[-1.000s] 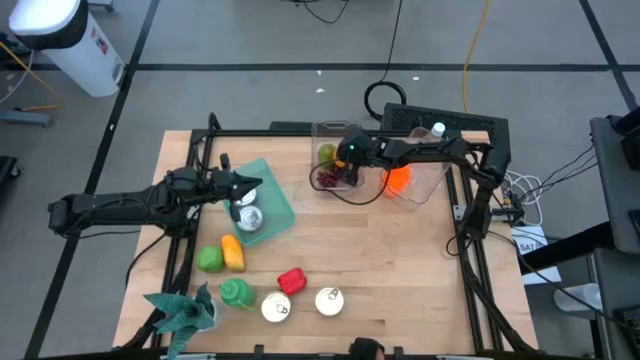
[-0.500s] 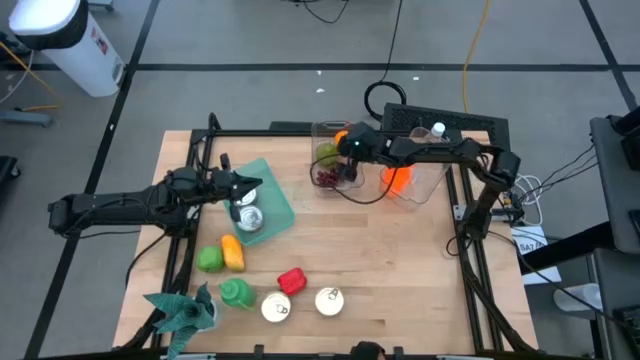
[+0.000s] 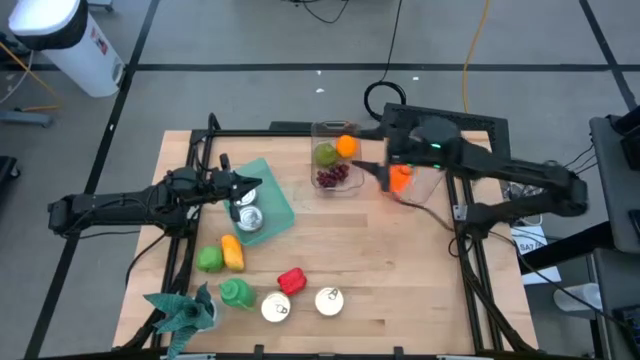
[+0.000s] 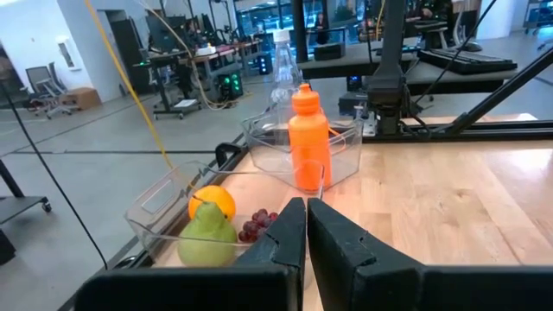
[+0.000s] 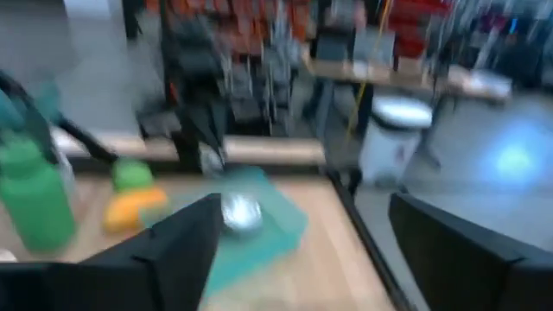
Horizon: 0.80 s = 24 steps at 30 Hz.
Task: Pick & Place Food Item
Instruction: Put the green water bottle into the right transparent bin
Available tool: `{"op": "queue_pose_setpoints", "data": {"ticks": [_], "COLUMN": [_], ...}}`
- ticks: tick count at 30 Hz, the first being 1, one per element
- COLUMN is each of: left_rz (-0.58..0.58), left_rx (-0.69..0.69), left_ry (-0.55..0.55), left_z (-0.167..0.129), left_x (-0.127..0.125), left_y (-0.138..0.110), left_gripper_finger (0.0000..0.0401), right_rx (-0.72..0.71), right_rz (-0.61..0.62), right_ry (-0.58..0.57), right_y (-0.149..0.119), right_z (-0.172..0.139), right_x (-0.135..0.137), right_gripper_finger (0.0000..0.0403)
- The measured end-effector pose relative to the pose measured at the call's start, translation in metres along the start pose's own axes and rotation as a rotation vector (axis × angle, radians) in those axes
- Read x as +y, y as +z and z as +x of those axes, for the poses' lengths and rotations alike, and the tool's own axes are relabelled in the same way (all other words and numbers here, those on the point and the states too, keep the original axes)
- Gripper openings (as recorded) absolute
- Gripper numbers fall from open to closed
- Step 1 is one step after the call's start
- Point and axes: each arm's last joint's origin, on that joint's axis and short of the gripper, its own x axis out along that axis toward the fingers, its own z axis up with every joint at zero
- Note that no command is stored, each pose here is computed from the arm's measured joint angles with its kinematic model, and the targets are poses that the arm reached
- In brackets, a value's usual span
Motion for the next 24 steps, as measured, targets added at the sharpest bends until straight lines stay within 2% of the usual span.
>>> {"op": "queue_pose_setpoints", "data": {"ticks": [2,5,9,14,16,19,24], "left_rz": [0.000,-0.001,-0.016,-0.044,-0.061,-0.068,-0.041], "left_rx": [0.000,0.000,0.004,0.003,0.000,-0.003,0.005], "left_ry": [0.001,0.015,0.043,0.045,0.054,0.071,0.096], "left_z": [0.000,0.000,0.000,0.000,0.000,0.000,-0.001], "left_x": [0.000,0.001,0.001,0.001,0.002,0.002,0.003], "left_y": [0.000,0.000,0.000,0.000,0.000,0.001,0.000], "left_gripper_finger": [0.0026,0.0026,0.0026,0.0026,0.0026,0.0026,0.0026], "right_rx": [-0.081,-0.156,-0.207,-0.257,-0.257,-0.251,-0.221], "right_rz": [0.018,0.054,0.118,0.159,0.159,0.197,0.199], "right_ry": [0.006,0.018,0.032,0.032,0.023,-0.020,-0.024], "right_y": [0.004,-0.007,-0.041,-0.088,-0.108,-0.133,-0.154], "right_z": [-0.022,-0.049,-0.071,-0.079,-0.077,-0.075,-0.076], "right_x": [0.007,0.016,0.025,0.032,0.034,0.035,0.038], "right_gripper_finger": [0.0281,0.0221,0.0133,0.0024,0.0008,0.0016,0.0007]}}
